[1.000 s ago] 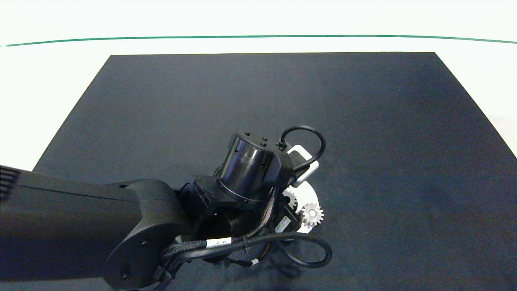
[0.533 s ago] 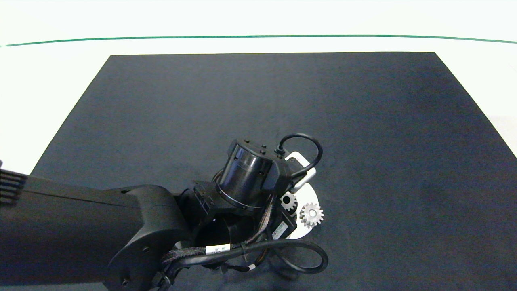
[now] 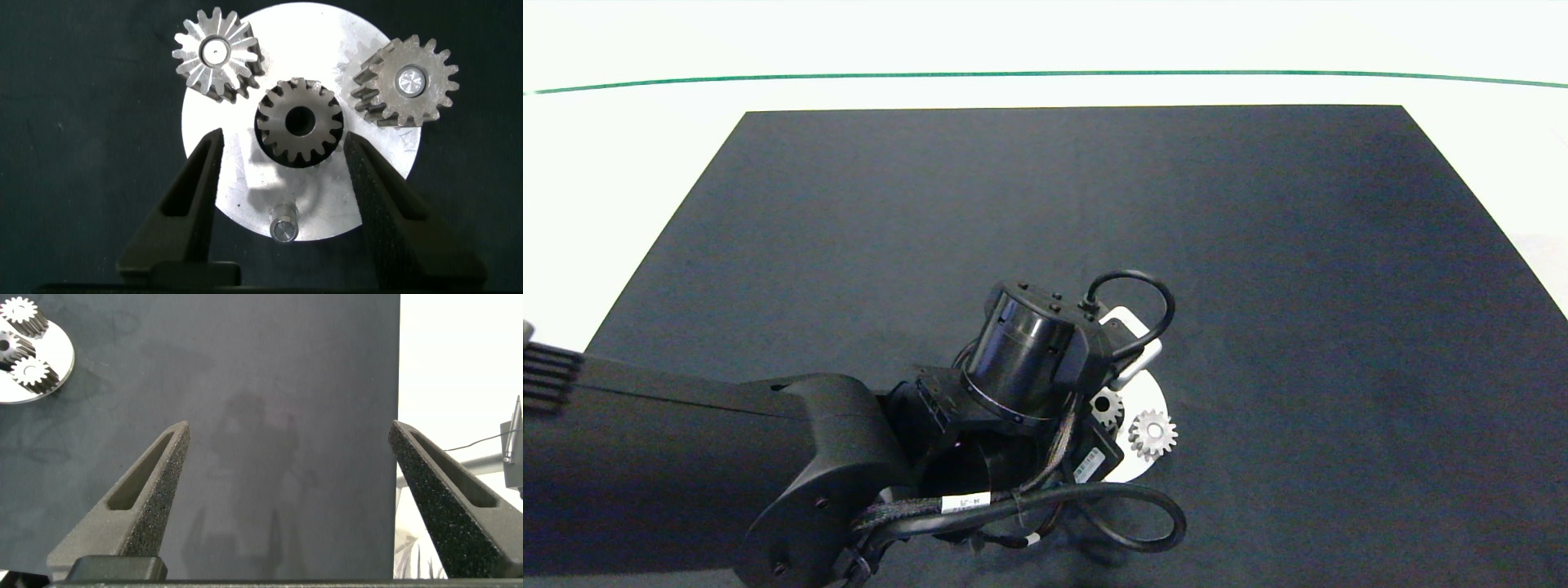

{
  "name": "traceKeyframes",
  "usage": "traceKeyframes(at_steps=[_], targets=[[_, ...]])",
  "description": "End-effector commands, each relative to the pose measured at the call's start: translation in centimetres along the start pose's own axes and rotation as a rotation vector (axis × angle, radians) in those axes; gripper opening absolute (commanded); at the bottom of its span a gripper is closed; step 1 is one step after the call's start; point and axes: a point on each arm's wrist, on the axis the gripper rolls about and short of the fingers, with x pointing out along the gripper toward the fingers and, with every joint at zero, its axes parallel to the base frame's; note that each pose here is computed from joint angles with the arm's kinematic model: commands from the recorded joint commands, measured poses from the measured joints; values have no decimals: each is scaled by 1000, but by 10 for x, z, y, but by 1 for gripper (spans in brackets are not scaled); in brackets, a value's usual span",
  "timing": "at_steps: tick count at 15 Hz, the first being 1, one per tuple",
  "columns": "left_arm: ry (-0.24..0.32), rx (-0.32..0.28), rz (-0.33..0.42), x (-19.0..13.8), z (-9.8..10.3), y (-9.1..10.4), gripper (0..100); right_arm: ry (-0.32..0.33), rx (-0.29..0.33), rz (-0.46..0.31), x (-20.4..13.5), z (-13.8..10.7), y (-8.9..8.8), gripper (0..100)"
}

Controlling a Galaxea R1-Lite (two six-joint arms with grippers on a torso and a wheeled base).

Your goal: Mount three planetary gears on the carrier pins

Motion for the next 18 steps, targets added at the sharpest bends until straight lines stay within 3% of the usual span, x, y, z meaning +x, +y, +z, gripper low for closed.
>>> traceKeyframes(at_steps=[1,15,18], targets=[[10,4,1,3,-2,-1,55,2,-2,-2,0,0,0,100],[4,2,1,17,-4,-7,55,-2,-2,5,0,0,0,100],[-18,-3,8,22,-4,-8,55,-2,-2,5,0,0,0,100]])
